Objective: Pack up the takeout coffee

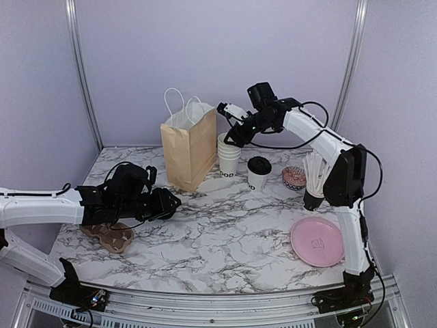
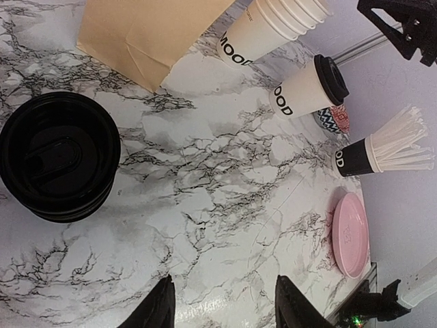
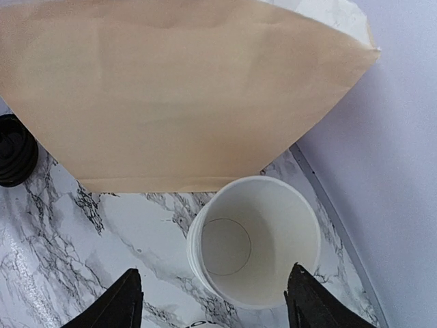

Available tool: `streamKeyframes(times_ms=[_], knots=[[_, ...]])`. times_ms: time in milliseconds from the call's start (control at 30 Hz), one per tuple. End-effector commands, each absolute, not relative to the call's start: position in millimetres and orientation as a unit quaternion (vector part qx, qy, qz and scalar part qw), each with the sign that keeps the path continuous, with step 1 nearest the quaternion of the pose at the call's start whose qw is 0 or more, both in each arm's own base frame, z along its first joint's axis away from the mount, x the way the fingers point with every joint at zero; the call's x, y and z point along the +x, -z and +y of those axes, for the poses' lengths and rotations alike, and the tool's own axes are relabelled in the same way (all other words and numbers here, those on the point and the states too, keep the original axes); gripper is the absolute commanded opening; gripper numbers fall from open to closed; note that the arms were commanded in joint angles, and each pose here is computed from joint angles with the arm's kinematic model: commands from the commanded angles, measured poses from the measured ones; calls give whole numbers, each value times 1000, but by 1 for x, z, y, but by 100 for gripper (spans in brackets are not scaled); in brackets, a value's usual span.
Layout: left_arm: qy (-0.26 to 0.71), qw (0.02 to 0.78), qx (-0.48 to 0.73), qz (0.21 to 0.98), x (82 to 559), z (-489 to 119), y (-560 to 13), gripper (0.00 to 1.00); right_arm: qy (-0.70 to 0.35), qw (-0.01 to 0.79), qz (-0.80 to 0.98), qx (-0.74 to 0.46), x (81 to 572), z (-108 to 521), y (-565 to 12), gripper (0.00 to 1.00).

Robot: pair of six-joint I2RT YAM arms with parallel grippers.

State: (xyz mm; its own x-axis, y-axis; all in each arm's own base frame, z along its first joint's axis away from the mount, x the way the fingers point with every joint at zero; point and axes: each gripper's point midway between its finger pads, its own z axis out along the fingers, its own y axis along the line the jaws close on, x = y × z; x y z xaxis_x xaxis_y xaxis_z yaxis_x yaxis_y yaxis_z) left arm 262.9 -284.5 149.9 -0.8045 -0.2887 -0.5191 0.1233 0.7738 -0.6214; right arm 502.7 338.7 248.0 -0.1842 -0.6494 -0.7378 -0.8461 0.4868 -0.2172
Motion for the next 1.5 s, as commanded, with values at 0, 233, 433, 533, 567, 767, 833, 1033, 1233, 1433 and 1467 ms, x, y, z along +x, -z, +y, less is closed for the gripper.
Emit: streamKeyframes(times_ms=[0,233,433,533,567,767,833,1033,1233,1433,1467], knots=[[348,312,-45,883,264,-287,-153,50,-93,422,754,-495,518,346,-241,69],[352,308,-43,883,263,-290,-148,50,-99,412,756,-499,522,352,-222,55],[354,304,-42,883,263,-292,-146,50,-103,399,755,-511,518,353,-213,40],[354,304,-41,884,263,-293,-145,50,-105,397,754,-512,516,353,-212,24],[354,303,-42,884,263,-292,-145,50,-106,396,755,-512,516,354,-212,23],[355,300,-41,885,262,-293,-143,50,-104,390,757,-514,513,353,-210,23],[355,298,-40,885,262,-294,-142,50,-100,383,759,-516,512,352,-205,26],[356,292,-38,887,261,-296,-138,50,-86,374,763,-521,514,350,-193,27],[355,290,-37,888,260,-296,-136,50,-88,362,759,-534,505,354,-190,21],[357,291,-37,887,261,-298,-137,50,-85,353,756,-545,494,355,-193,17],[357,291,-37,887,261,-298,-136,50,-84,353,755,-547,493,356,-194,16]])
